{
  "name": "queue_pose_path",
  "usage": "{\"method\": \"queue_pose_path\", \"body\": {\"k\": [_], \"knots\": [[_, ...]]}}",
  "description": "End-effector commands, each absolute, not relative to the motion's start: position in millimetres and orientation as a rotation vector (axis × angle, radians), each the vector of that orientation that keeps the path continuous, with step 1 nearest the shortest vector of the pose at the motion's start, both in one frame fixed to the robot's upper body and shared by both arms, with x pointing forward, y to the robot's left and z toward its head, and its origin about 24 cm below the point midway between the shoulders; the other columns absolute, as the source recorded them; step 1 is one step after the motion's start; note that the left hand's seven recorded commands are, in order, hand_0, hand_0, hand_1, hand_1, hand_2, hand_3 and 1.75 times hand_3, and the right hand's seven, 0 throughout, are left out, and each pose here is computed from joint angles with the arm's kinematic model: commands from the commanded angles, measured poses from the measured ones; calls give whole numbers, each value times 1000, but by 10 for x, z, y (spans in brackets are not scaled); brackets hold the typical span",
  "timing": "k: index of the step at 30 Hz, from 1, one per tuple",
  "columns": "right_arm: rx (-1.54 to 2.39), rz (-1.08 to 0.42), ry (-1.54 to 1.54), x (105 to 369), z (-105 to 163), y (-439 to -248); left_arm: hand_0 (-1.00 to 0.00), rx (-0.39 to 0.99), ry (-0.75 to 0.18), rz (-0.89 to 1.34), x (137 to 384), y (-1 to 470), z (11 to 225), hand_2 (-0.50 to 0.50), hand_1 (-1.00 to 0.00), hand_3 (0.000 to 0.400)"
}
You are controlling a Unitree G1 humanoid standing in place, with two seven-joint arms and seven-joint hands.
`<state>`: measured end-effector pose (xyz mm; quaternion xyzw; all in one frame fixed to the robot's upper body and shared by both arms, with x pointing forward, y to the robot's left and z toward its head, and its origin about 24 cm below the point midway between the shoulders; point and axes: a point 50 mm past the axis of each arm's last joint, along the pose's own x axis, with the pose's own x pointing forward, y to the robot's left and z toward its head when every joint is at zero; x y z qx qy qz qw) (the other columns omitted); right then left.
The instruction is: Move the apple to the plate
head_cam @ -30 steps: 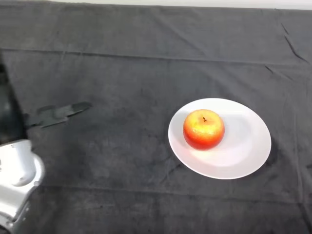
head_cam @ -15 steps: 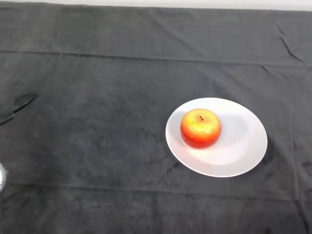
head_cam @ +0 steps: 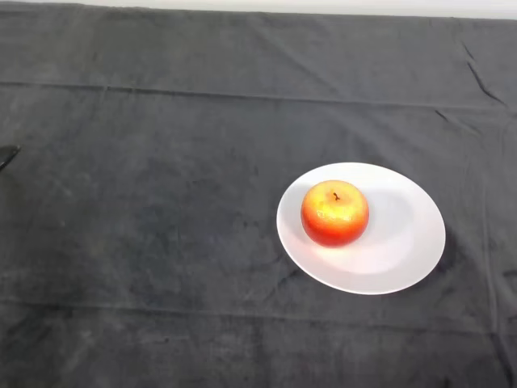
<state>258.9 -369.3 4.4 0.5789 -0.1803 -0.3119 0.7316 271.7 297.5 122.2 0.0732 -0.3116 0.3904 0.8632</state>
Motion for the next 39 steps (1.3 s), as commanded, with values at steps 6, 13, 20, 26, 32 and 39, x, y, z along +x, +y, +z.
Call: {"method": "queue_pose_path", "body": {"k": [6, 13, 20, 26, 32, 39], "knots": [[1275, -695, -425, 2562, 58, -3723, 0, 173, -626, 858, 2687, 3012, 1149, 0, 0, 0], [1275, -695, -425, 2562, 58, -3723, 0, 182, -624, 851, 2690, 3006, 1146, 0, 0, 0], [1275, -695, -425, 2562, 58, -3722, 0, 188, -624, 845, 2685, 3009, 1151, 0, 0, 0], [1275, -695, -425, 2562, 58, -3722, 0, 192, -624, 842, 2691, 2997, 1144, 0, 0, 0], [1275, -695, -425, 2562, 58, -3722, 0, 193, -623, 838, 2688, 3007, 1152, 0, 0, 0], [1275, -695, -424, 2562, 58, -3722, 0, 194, -621, 837, 2690, 3004, 1145, 0, 0, 0]]}}
